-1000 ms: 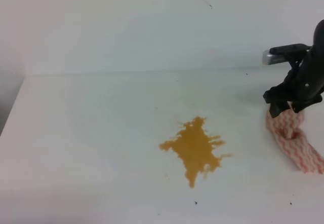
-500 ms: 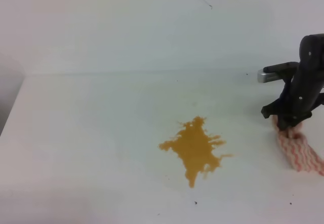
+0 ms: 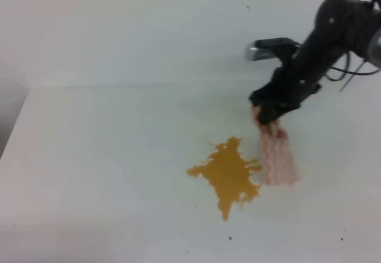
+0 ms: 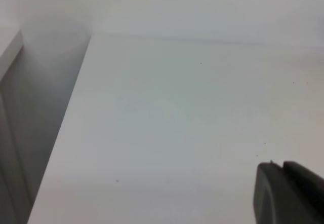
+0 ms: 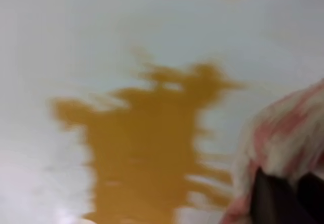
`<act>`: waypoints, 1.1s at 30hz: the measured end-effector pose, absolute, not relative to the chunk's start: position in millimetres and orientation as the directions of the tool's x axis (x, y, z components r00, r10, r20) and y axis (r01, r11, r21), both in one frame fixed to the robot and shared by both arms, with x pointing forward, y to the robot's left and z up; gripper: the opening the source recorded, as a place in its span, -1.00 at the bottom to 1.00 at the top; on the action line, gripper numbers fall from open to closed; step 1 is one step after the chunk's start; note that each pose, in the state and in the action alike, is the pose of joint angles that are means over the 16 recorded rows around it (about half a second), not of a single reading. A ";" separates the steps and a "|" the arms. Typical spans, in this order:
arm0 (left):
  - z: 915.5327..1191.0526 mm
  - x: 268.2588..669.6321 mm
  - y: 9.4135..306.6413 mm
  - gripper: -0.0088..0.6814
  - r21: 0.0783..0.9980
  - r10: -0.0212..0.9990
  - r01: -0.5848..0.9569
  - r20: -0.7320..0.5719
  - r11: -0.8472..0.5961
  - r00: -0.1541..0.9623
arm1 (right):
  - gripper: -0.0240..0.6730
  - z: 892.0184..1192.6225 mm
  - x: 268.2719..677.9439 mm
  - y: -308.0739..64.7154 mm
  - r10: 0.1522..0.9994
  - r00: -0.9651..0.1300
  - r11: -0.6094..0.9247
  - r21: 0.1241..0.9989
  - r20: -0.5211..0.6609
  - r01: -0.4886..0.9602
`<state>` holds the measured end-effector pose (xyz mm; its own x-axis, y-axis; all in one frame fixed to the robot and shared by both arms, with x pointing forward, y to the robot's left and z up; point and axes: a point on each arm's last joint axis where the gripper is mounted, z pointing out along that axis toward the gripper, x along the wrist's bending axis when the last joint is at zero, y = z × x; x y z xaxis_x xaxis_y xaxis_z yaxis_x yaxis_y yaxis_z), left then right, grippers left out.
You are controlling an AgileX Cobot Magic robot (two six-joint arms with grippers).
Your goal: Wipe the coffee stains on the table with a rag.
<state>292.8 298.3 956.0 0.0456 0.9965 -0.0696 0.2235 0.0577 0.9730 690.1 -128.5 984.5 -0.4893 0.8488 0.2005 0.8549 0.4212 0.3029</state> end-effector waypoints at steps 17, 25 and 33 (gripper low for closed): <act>960.3 293.0 298.3 -0.98 0.973 0.997 0.224 -0.069 0.058 0.045 | -0.84 933.6 629.1 -0.1 0.676 -0.678 0.664 0.160 0.289 0.730; 960.3 293.0 298.3 -0.98 0.973 0.997 0.224 -0.069 0.058 0.045 | -0.84 902.0 647.5 -18.8 0.723 -0.643 0.643 0.094 0.252 0.760; 960.3 293.0 298.3 -0.98 0.973 0.997 0.224 -0.069 0.058 0.045 | -0.84 898.7 682.6 -72.6 0.799 -0.571 0.565 0.088 0.189 0.820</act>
